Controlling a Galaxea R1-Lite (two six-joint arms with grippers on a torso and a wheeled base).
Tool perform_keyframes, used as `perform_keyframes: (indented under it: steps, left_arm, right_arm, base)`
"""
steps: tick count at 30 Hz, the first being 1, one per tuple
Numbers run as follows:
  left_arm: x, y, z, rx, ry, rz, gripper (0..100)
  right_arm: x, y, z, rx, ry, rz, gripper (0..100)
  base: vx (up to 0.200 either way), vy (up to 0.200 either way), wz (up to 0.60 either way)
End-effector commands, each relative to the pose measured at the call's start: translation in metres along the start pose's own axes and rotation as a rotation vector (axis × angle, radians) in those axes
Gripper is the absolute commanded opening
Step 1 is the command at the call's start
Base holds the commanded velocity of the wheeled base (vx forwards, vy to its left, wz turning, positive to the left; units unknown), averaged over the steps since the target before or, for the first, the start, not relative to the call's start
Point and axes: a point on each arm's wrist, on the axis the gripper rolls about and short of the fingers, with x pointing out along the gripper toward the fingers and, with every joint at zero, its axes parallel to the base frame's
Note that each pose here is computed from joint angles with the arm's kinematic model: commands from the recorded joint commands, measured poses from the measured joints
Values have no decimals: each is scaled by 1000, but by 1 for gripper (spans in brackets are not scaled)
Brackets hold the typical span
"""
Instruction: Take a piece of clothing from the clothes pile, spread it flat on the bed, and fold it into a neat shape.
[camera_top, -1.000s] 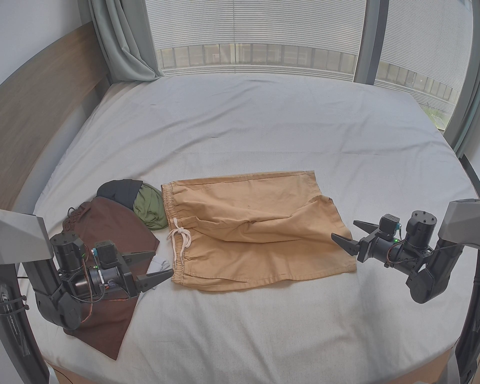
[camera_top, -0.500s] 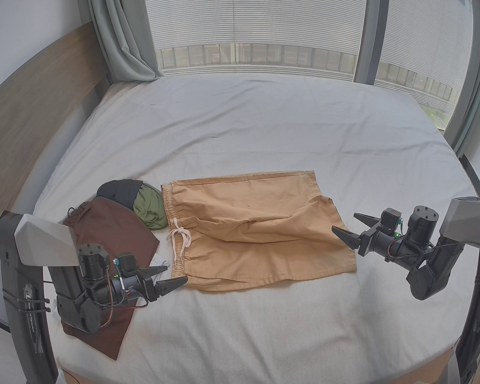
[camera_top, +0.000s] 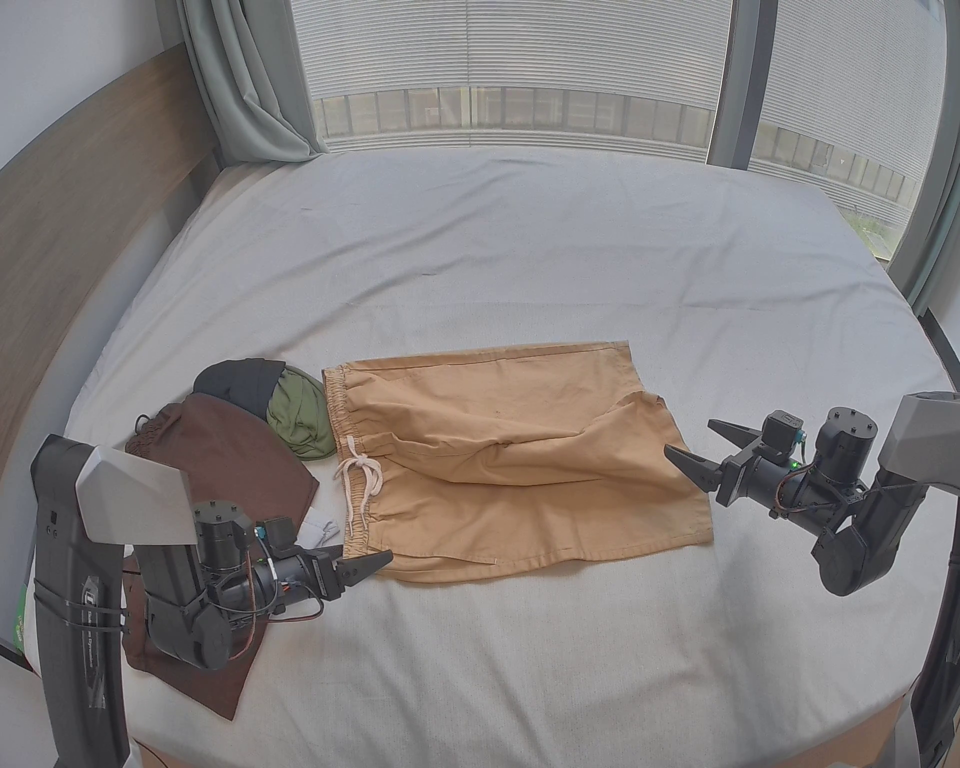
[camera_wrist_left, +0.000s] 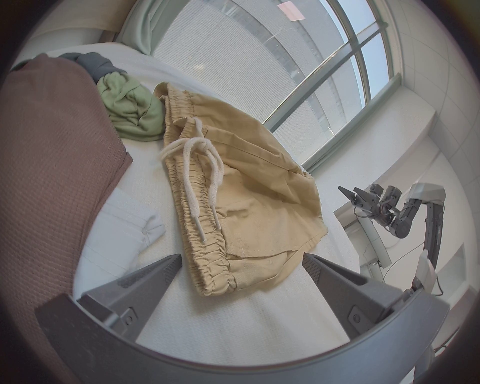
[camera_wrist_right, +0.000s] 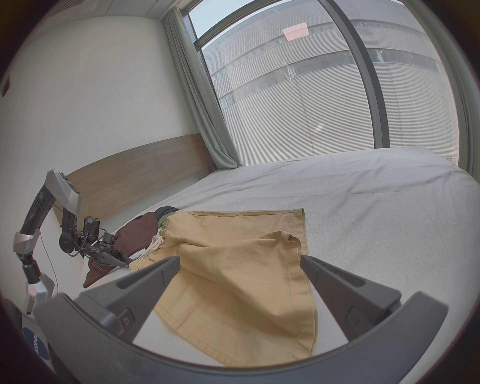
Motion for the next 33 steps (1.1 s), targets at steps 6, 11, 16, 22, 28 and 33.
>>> perform_keyframes:
  steps: [6, 11, 16, 22, 28, 33]
  left_arm:
    - [7, 3, 1, -30, -17, 16, 100]
    - [10, 4, -3, -32, -13, 30, 0]
    - [10, 4, -3, -32, -13, 30, 0]
    - [11, 4, -2, -21, -17, 30, 0]
    - [10, 3, -2, -19, -17, 28, 0]
    - [10, 3, -2, -17, -19, 29, 0]
  right_arm:
    - [0, 0, -1, 0, 0, 2, 100]
    - [-3, -2, -4, 9, 17, -6, 100]
    - [-17, -7, -19, 64, 106, -34, 100]
    - [-25, -21, -36, 150, 224, -83, 100]
    - [-29, -30, -58, 210, 295, -92, 100]
    - [-28, -29, -70, 249, 330, -85, 100]
  base:
    - [0, 0, 0]
    - [0, 0, 0]
    - [0, 0, 0]
    - [0, 0, 0]
    - [0, 0, 0]
    - [0, 0, 0]
